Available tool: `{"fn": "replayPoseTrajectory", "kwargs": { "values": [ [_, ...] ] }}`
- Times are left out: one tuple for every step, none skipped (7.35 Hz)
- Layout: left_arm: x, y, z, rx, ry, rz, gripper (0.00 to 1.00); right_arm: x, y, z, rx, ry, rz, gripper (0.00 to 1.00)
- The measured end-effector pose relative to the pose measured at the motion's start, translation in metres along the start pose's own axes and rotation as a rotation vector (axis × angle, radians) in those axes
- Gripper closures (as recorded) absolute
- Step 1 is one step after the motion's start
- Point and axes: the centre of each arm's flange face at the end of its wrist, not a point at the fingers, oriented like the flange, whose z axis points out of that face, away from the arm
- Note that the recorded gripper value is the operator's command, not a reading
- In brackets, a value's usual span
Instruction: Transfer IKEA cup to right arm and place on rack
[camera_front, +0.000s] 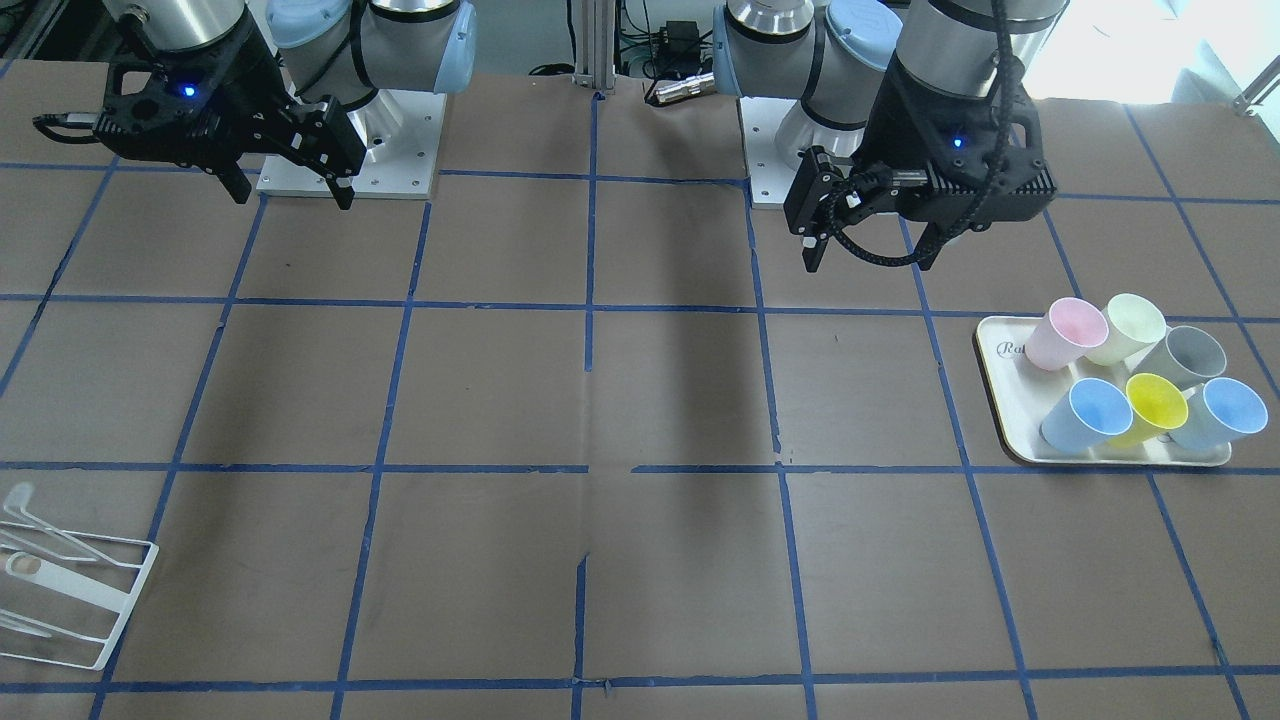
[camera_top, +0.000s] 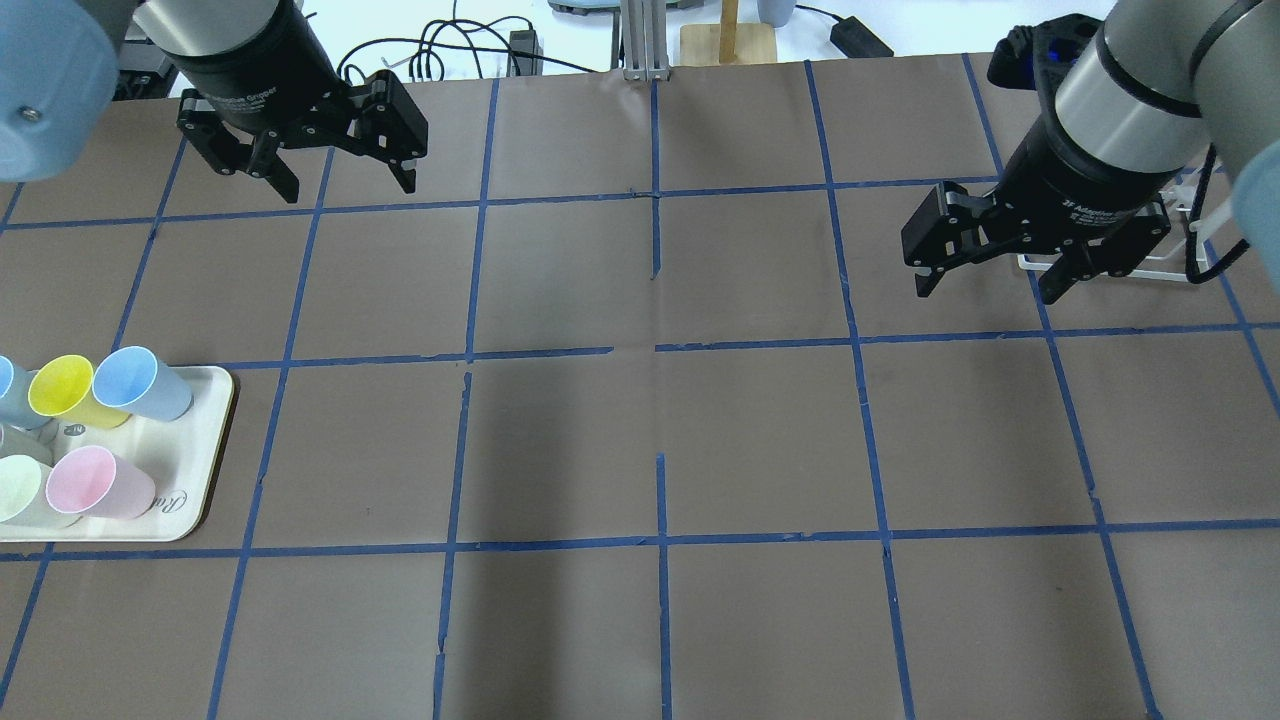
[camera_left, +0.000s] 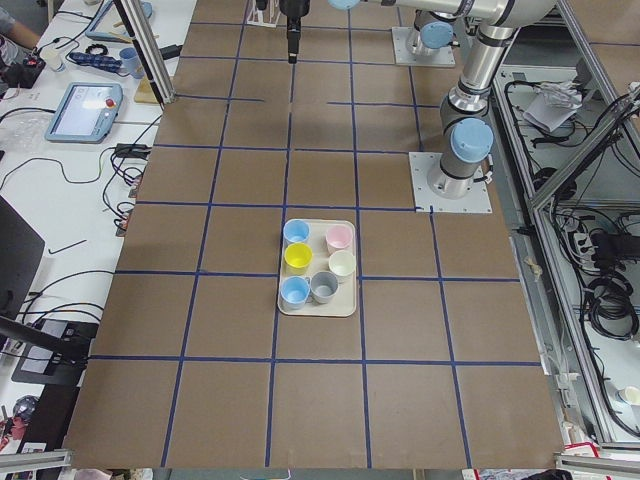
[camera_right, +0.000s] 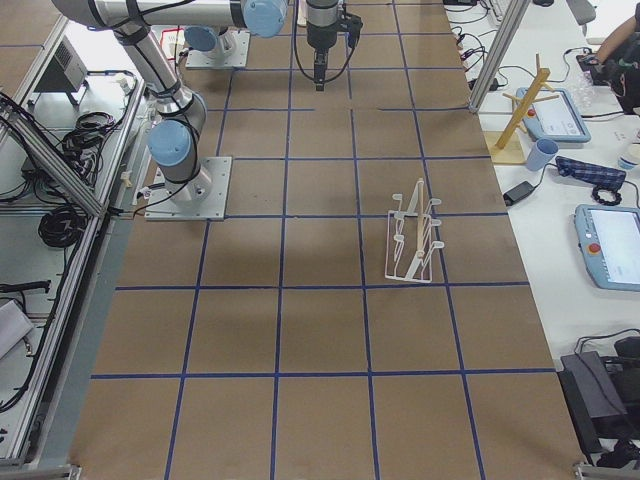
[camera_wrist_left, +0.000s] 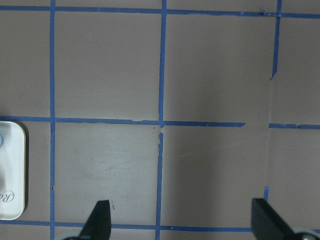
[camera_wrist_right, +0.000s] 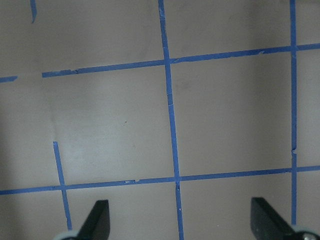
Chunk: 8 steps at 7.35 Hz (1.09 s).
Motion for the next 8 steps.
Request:
{"fn": "replayPoseTrajectory", "kwargs": {
  "values": [
    [0.0000,0.0000,0.0002,0.000,0.000,0.000,0.00,0.0000,0.0001,0.0005,-0.002,0.000,0.003,0.00],
    [0.0000,0.0000,0.0003,0.000,0.000,0.000,0.00,0.0000,-0.0001,0.0008,-0.002,-0.001,0.007,0.00],
    [0.0000,0.0000,0.0002,0.001,0.000,0.000,0.00,-0.0001,-0.0005,0.0003,0.003,-0.001,0.009,0.00],
    [0.0000,0.0002,0.0000,0.001,0.000,0.000,0.00,-0.0001,-0.0007,0.0000,0.004,-0.001,0.010,0.00],
    [0.0000,0.0005,0.0001,0.001,0.000,0.000,0.00,-0.0001,-0.0009,0.0000,0.004,-0.001,0.009,0.00],
    [-0.0001,0.0009,-0.0001,0.001,0.000,0.000,0.00,-0.0001,-0.0011,0.0002,0.004,0.000,0.009,0.00],
    [-0.0001,0.0013,-0.0006,0.002,0.000,0.000,0.00,0.0001,-0.0011,0.0003,0.002,0.000,0.010,0.00],
    [-0.0003,0.0017,-0.0007,0.002,-0.001,0.002,0.00,0.0003,-0.0012,-0.0002,0.002,-0.001,0.011,0.00]
  ]
}}
